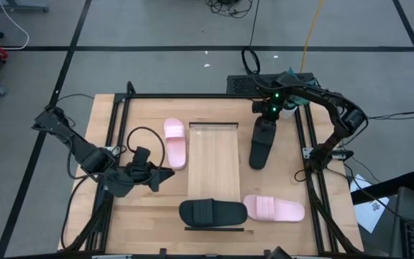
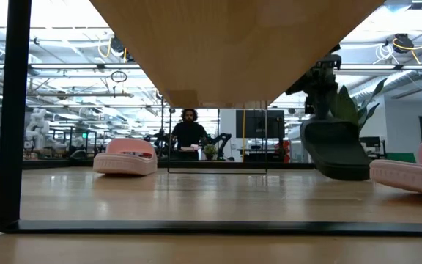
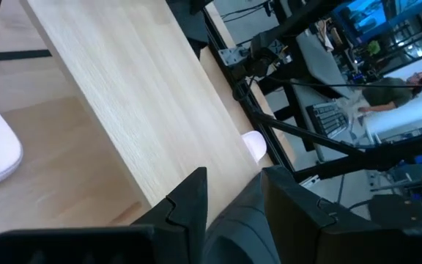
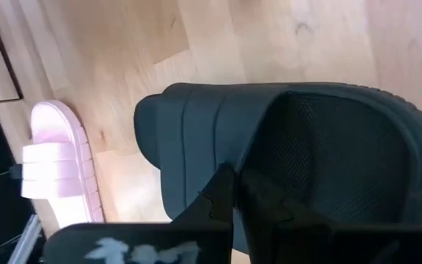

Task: Pick and place slides into the shelf
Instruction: Put the black slides on the shelf

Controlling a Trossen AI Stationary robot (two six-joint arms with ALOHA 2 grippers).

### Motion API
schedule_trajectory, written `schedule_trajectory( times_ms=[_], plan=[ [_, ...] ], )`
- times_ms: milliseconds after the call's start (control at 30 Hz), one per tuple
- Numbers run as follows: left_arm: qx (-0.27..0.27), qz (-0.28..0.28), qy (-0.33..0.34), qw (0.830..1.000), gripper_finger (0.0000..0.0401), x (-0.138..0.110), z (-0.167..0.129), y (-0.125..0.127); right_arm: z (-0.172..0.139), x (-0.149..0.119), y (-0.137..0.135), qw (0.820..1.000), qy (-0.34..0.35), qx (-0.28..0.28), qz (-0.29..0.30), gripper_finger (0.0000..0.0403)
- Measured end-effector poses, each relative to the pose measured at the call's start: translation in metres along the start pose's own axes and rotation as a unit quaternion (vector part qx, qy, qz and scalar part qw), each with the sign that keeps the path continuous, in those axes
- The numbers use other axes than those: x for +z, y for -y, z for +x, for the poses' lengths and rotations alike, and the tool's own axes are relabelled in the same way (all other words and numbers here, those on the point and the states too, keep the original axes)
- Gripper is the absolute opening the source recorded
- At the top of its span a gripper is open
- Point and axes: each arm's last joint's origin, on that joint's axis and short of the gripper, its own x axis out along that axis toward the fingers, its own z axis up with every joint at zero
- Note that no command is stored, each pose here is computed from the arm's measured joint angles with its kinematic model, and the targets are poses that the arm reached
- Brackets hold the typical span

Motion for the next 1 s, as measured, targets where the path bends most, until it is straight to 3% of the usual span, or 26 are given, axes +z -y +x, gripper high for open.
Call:
schedule_trajectory(
  times_ms=[500,667,833,1000],
  plan=[
    [-0.006,0.011,0.030,0.999,0.0124,0.025,-0.006,-0.003,-0.036,-0.024,-0.040,0.991,0.032,-0.123,-0.037,0.0000],
    [-0.002,0.007,0.025,1.000,0.0124,0.029,-0.002,-0.004,-0.042,-0.030,-0.058,0.989,0.034,-0.129,-0.061,0.0000],
    [0.000,0.003,0.025,1.000,0.0124,0.032,0.000,-0.004,-0.061,-0.029,-0.081,0.982,0.059,-0.145,-0.109,0.0000],
    [0.002,0.000,0.027,1.000,0.0124,0.033,0.000,-0.005,-0.088,-0.027,-0.110,0.961,0.094,-0.191,-0.175,0.0000]
  ],
)
